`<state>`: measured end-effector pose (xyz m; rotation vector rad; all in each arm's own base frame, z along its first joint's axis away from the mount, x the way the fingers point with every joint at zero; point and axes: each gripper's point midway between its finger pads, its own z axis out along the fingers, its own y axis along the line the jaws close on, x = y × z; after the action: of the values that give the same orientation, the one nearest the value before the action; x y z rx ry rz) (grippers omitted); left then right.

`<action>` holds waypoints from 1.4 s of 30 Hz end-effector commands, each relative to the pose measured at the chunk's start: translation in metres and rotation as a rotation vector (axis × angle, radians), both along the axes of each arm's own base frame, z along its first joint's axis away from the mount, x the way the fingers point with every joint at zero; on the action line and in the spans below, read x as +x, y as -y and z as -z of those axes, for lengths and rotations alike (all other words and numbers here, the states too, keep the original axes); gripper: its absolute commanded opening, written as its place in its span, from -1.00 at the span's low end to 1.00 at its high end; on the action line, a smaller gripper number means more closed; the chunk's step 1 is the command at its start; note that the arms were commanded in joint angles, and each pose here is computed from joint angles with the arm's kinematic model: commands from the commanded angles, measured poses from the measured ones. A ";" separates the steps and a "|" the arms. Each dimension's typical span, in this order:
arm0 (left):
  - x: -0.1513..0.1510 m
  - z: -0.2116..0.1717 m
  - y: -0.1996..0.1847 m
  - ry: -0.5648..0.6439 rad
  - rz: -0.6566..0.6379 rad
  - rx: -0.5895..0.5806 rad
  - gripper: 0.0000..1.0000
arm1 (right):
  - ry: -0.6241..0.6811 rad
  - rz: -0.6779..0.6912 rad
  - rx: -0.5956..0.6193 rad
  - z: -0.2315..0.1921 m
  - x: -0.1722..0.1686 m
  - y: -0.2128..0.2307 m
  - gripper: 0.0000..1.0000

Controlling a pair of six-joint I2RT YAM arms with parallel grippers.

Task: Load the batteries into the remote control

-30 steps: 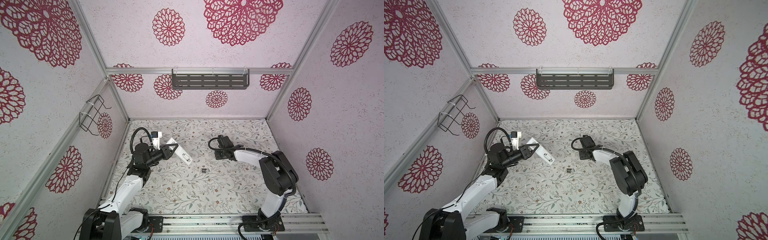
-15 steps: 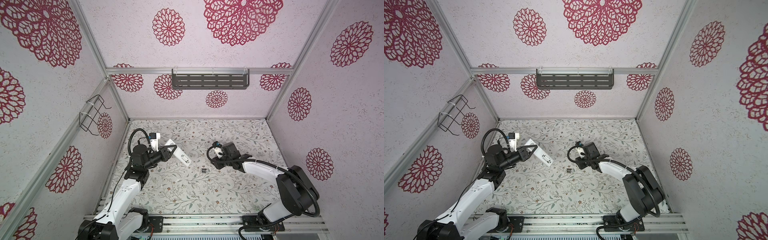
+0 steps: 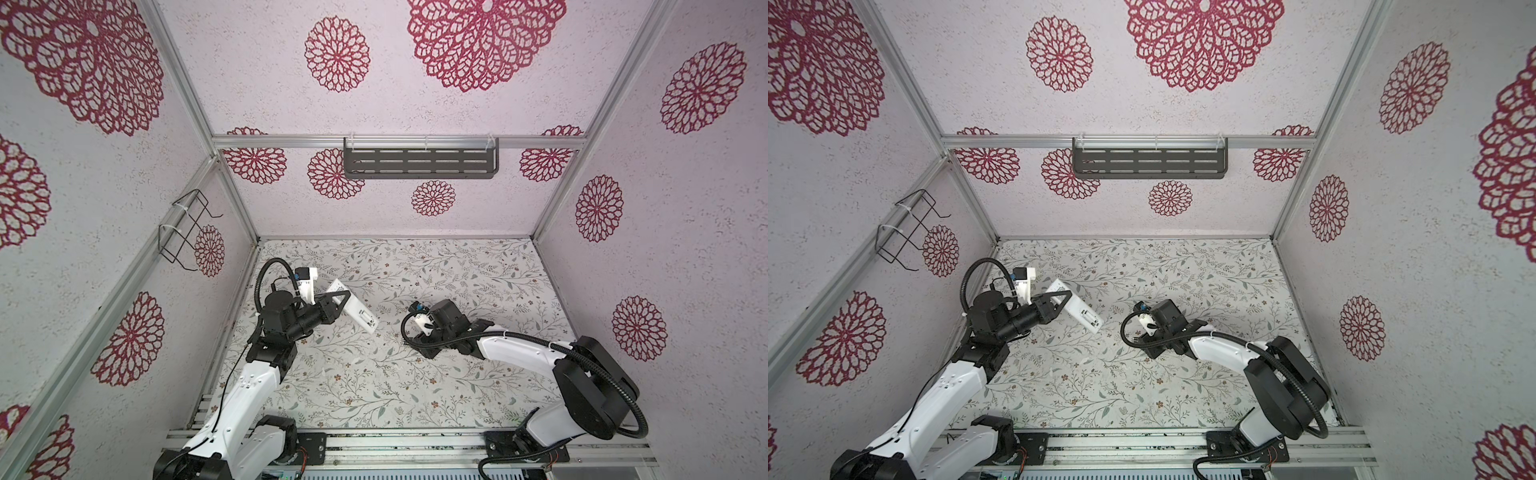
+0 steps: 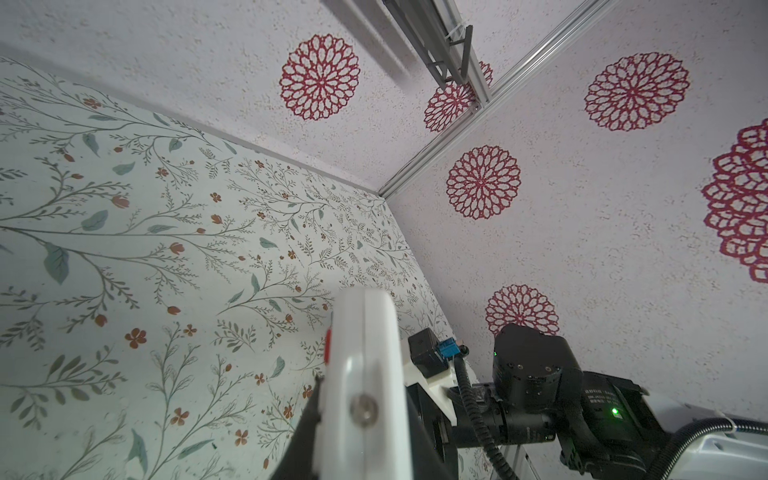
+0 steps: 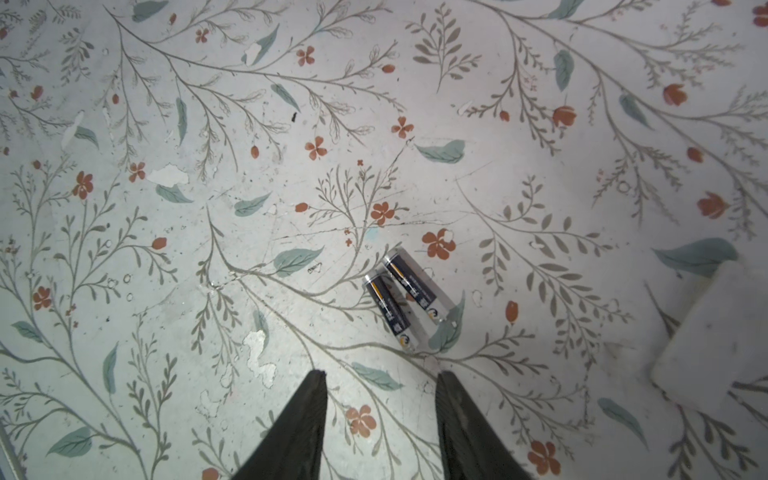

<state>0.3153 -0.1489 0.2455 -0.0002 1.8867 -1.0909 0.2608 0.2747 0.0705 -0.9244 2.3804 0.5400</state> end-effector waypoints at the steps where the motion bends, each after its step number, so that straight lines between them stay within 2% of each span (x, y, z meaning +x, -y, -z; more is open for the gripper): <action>1: 0.000 -0.007 -0.002 0.034 -0.004 0.008 -0.78 | 0.012 0.061 0.009 -0.006 0.008 0.001 -0.07; 7: 0.000 -0.007 -0.002 0.038 -0.007 0.009 -0.77 | -0.002 0.139 -0.039 0.004 0.019 0.008 -0.11; 23: -0.003 -0.011 -0.002 0.055 -0.006 0.003 -0.78 | -0.055 0.237 -0.130 0.023 0.031 0.030 -0.12; 42: -0.007 -0.016 -0.002 0.079 0.002 -0.012 -0.78 | -0.091 0.243 -0.148 0.035 0.039 0.025 -0.12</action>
<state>0.3108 -0.1475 0.2488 0.0089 1.8666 -1.0845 0.2943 0.2487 0.0312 -0.6999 2.5929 0.3260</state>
